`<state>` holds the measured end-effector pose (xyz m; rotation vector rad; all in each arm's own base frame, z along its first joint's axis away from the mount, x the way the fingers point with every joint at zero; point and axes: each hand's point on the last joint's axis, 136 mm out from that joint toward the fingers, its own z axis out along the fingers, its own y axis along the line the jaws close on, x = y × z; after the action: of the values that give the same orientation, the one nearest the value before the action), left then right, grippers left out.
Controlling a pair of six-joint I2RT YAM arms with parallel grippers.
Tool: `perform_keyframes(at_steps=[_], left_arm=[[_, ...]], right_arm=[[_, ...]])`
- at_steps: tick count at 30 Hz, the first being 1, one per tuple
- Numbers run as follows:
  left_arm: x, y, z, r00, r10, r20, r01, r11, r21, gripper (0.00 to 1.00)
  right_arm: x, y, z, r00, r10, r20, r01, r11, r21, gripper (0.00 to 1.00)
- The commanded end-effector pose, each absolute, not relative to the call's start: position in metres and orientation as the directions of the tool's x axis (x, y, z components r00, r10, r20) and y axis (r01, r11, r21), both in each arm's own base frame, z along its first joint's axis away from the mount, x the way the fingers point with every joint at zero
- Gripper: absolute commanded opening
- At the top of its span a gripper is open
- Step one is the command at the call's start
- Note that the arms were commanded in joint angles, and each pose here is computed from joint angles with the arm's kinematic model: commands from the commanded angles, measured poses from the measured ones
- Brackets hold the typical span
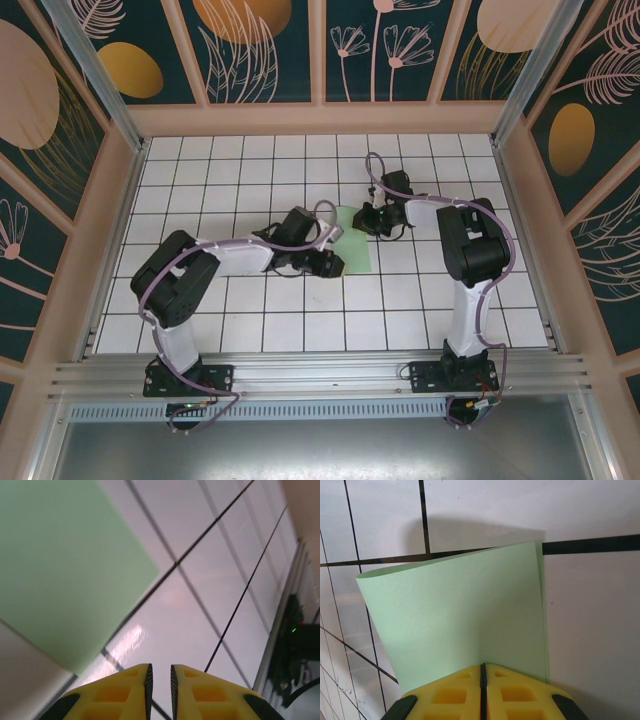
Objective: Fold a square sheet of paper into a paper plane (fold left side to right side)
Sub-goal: Hold the square sheet of paper at the center of the table.
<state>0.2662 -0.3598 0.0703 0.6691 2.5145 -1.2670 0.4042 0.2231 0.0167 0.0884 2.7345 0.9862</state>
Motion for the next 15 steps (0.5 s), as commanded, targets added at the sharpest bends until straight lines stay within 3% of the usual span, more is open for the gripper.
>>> perform_keyframes(at_steps=[1,7,15], left_arm=[[0.302,-0.36,0.096,-0.868,0.194,-0.456,0.488,0.498,-0.717,0.18],[0.345,-0.368,0.068,-0.88,0.169,-0.443,0.454,0.57,-0.685,0.16],[0.364,-0.38,0.04,-0.891,0.191,-0.413,0.44,0.593,-0.674,0.16]], right_arm=[[0.389,0.209,-0.018,-0.983,0.138,-0.119,0.05,0.833,0.552,0.11],[0.388,0.209,-0.017,-0.984,0.134,-0.121,0.045,0.833,0.552,0.11],[0.388,0.21,-0.016,-0.984,0.127,-0.123,0.039,0.834,0.551,0.11]])
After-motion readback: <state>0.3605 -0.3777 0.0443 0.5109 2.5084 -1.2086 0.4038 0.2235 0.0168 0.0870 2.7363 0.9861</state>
